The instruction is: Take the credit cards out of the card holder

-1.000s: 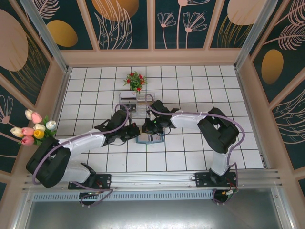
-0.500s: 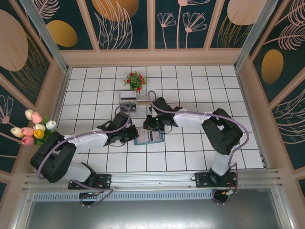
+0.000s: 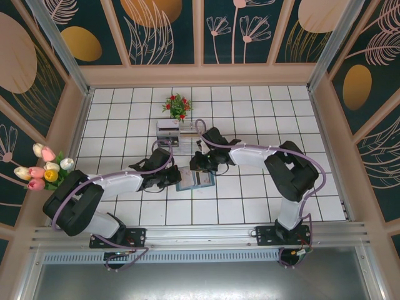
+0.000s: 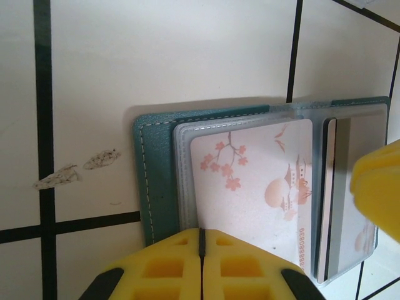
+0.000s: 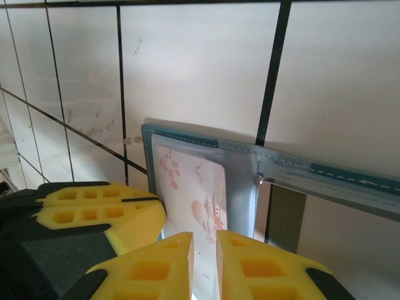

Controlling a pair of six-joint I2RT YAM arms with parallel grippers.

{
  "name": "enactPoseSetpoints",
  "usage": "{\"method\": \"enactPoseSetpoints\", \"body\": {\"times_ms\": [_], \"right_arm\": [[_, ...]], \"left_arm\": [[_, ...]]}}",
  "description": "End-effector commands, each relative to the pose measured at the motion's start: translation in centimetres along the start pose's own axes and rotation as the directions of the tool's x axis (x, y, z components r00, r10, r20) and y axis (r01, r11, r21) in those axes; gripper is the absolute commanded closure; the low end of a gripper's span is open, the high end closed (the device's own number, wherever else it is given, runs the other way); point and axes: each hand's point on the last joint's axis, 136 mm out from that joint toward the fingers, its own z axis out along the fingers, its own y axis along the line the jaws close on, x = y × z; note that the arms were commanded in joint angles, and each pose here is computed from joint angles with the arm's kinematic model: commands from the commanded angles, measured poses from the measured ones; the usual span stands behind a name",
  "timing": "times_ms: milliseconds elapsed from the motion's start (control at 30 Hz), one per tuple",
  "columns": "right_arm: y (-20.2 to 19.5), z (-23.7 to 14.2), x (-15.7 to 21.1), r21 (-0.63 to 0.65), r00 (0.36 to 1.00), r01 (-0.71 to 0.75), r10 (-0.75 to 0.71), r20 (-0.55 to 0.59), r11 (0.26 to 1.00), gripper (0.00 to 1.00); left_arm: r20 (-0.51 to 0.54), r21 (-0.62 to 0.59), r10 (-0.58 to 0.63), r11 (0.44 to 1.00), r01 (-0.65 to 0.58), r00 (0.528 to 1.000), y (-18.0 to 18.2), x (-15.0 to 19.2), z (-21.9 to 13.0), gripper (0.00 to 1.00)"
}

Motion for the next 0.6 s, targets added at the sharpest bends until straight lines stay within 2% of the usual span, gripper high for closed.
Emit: {"method": "enactPoseSetpoints", "body": {"times_ms": [0,567], "right_arm": [[-1.2,0.9,0.8,0.016,0.999,0.006,-0.005,-0.048,1.000,0.81],[-2.1,2.1,1.8,-0.003,0.995,0.012,-0.012,-0.098,1.000,0.79]], "left_arm": [[-0.024,-0.069,0.006,0.998,-0.008,1.000,2.1,1.0,0.4,0.92],[-0.036,-0.072,-0.001,0.997,-0.002,0.999,2.6,1.5,0.7,0.92]]}}
